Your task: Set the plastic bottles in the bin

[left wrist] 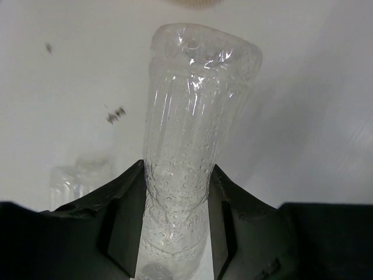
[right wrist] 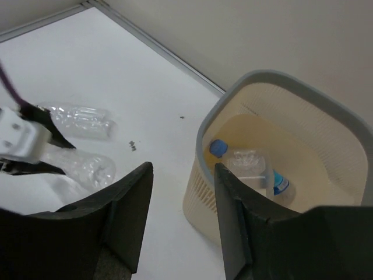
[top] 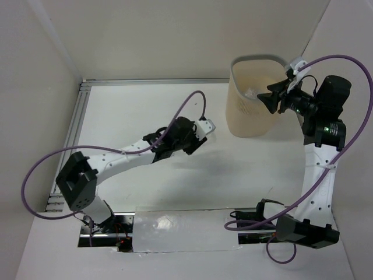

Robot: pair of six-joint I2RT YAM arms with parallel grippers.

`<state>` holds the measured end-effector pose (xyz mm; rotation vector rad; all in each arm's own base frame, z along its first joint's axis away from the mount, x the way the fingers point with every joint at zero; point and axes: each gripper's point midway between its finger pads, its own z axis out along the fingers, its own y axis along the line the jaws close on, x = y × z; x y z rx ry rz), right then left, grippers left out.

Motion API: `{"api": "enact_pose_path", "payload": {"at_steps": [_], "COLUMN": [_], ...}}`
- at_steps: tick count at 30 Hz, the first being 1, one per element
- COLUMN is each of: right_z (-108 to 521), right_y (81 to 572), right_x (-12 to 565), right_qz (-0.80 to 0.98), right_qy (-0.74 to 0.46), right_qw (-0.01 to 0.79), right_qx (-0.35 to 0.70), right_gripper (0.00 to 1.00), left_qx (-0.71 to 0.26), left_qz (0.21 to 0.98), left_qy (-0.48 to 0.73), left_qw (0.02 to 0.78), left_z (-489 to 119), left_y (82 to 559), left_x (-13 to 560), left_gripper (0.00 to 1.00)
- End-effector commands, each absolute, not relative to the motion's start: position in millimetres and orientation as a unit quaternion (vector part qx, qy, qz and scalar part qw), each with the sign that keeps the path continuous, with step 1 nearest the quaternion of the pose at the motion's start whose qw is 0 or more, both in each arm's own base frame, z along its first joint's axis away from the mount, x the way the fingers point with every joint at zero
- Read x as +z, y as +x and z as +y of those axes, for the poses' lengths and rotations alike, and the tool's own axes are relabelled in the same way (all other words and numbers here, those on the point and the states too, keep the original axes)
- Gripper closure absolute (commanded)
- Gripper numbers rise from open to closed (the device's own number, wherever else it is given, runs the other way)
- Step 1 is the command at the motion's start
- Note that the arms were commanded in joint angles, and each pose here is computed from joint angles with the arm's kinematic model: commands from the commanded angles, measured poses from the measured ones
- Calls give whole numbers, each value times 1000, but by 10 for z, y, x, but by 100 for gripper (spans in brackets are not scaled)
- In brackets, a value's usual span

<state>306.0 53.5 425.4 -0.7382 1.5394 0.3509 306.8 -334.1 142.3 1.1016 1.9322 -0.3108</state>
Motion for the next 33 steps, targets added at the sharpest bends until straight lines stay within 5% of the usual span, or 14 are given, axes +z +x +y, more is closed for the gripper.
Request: {"api": "enact_pose_path", "payload": {"at_steps": [1,5,6,8,14,21,33], "right_z": [341,142,89,-79,64,223,241], "right_y": [3125,3184,3178,3189,2986,2759,2504], "right_x": [4434,4379,4386,4367,4132,3637,3267], "right_qz": [674,696,697,708,730,754,774], "right_qy": [-275,-214,-199,-161,-199,-230,-219], "right_qw": [679,683,687,687,653,611,590], "right_qx": [96,62,49,14,35,71,68], "right_gripper": [48,71,88,100,100,100,100], "left_qx": [-197,-250,-272,-295,-424,-574,-643], "left_qz": [708,656,627,592,458,340,334], "left_qy": [383,313,298,264,203,156,127], "left_qw": [560,639,666,702,754,728,677], "left_z": [-3547,-3520,-3567,-3496,-3671,-3981,-4516], "left_y": [3149,3209,3211,3254,3370,3487,3908], "left_x": [2713,3625,3887,4279,5179,5624,5477], "left_gripper": [65,65,65,64,64,63,58]}}
